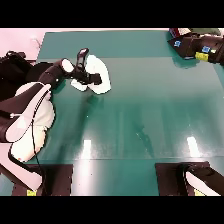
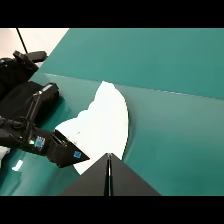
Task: Fold the shirts.
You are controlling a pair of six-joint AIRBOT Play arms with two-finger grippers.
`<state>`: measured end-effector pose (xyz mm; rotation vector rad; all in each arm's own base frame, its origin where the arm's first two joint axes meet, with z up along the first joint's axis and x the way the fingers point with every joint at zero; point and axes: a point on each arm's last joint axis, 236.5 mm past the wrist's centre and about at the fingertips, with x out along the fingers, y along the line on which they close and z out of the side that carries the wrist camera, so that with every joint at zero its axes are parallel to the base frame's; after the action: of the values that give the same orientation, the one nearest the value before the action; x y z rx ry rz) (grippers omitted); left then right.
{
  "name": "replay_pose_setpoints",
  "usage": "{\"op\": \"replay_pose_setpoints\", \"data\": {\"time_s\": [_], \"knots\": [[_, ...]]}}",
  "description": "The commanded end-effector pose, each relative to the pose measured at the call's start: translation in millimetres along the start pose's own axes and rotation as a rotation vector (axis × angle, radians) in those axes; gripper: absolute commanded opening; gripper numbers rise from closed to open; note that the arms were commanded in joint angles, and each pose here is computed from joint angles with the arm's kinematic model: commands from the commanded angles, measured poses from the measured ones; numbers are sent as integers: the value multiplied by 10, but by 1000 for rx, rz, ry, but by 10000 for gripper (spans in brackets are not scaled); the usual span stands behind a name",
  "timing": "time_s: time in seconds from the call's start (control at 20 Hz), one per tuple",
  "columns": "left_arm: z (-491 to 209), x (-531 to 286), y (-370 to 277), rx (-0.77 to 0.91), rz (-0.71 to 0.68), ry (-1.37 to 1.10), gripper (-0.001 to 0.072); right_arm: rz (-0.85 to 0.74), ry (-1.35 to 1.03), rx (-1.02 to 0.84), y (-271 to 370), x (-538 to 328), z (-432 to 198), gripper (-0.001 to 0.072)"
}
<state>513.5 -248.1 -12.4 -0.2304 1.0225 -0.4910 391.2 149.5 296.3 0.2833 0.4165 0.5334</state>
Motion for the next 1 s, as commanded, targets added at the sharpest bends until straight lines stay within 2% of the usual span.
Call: {"op": "replay_pose_setpoints", "data": {"time_s": [0.0,0.05,0.2,0.35,0.55,0.7,0.95], "knots": [[-24,89,-10,-25,-22,23,271,4,-12,-6,29,-23,55,13],[107,-31,-71,-4,-33,4,31,4,-13,-6,32,-27,59,13],[843,-794,-420,83,-69,-180,23,8,-54,-22,110,-156,160,13],[1505,-2241,-1090,274,-91,-470,23,13,-158,-55,278,-460,395,13],[1408,-3781,-1717,422,-123,-686,23,28,-245,-97,500,-841,554,12],[981,-3936,-1989,495,-157,-598,23,37,-274,-111,591,-987,594,13],[65,-2901,-2596,648,-302,-269,25,42,-269,-114,620,-1016,573,13]]}}
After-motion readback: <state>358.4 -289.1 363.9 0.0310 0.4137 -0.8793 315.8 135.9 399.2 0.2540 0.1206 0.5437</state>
